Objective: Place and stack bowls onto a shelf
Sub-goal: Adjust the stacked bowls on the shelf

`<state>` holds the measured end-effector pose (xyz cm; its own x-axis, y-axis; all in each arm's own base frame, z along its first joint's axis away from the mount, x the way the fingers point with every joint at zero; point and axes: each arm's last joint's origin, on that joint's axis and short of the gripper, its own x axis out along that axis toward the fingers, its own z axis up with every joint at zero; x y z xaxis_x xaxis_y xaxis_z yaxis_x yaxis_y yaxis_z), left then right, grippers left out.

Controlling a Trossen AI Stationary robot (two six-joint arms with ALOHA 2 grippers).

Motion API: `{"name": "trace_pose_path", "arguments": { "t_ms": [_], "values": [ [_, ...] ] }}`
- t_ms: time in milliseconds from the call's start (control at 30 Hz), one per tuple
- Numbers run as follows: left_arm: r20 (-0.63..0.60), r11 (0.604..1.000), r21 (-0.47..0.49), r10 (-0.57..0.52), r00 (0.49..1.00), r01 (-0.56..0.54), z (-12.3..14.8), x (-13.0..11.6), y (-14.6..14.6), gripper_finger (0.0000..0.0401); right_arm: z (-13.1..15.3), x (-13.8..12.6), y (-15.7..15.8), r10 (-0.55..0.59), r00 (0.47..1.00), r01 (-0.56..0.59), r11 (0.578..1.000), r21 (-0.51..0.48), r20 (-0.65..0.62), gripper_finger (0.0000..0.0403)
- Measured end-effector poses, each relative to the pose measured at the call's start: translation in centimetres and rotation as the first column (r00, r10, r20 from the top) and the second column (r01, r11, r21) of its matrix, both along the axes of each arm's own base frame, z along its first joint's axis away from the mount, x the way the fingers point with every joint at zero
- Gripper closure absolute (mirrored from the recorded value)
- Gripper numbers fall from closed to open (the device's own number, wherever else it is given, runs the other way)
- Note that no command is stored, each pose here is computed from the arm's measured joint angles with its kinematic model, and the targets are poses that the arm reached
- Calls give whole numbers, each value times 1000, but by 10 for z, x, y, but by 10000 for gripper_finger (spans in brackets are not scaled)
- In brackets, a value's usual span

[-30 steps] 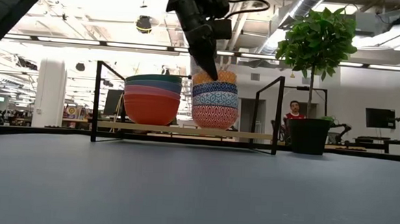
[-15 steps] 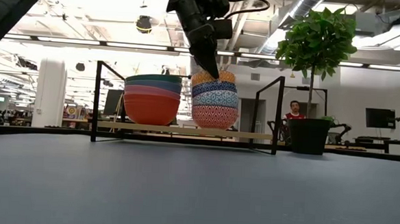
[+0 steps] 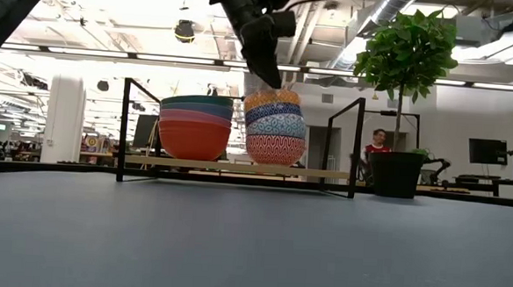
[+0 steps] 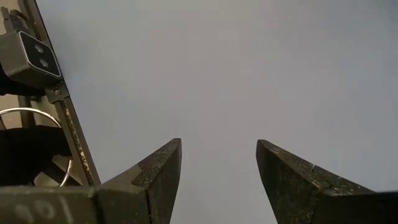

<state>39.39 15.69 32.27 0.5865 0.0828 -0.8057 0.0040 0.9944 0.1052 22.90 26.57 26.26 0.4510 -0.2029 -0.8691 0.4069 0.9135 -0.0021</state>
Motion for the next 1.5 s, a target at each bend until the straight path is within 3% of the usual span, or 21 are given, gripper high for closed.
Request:
{"name": "trace_pose_path", "arguments": {
  "t_ms": [200,367,500,600,767,1000,1100,1200,1267,1333,1433,1500],
  "values": [
    [12,1000,8,-11,1000,11,11,-3,-12,238,1,4,-4,3,1000,-3,999,-33,20,168],
    [68,999,30,-37,997,35,33,-12,-28,238,5,19,-19,29,986,12,969,-245,162,169],
    [129,999,37,-40,991,36,58,-25,-46,238,10,40,-45,2,954,138,885,-445,300,195],
    [188,998,42,-52,981,45,85,-44,-69,239,13,60,-72,-33,944,214,818,-534,327,249],
    [314,996,70,-66,947,47,132,-87,-115,239,14,89,-125,-128,950,284,727,-625,283,378],
    [487,989,118,-133,863,86,183,-163,-173,239,16,119,-185,-222,947,322,658,-681,234,385],
    [546,986,118,-162,822,116,196,-193,-188,239,16,136,-201,-209,947,319,681,-659,243,385],
    [598,983,102,-182,781,151,206,-219,-197,239,11,159,-211,-58,967,188,818,-544,247,385],
    [622,982,86,-186,760,169,210,-232,-201,239,13,168,-212,38,953,116,871,-477,300,385],
    [634,982,66,-179,752,178,213,-243,-203,239,16,168,-215,28,941,140,875,-464,336,385],
    [620,979,35,-180,763,203,211,-254,-205,239,6,152,-218,-29,964,158,861,-483,264,385],
    [608,977,32,-187,772,211,210,-261,-206,239,-2,142,-221,-61,953,197,867,-458,295,385]
  ]
}}
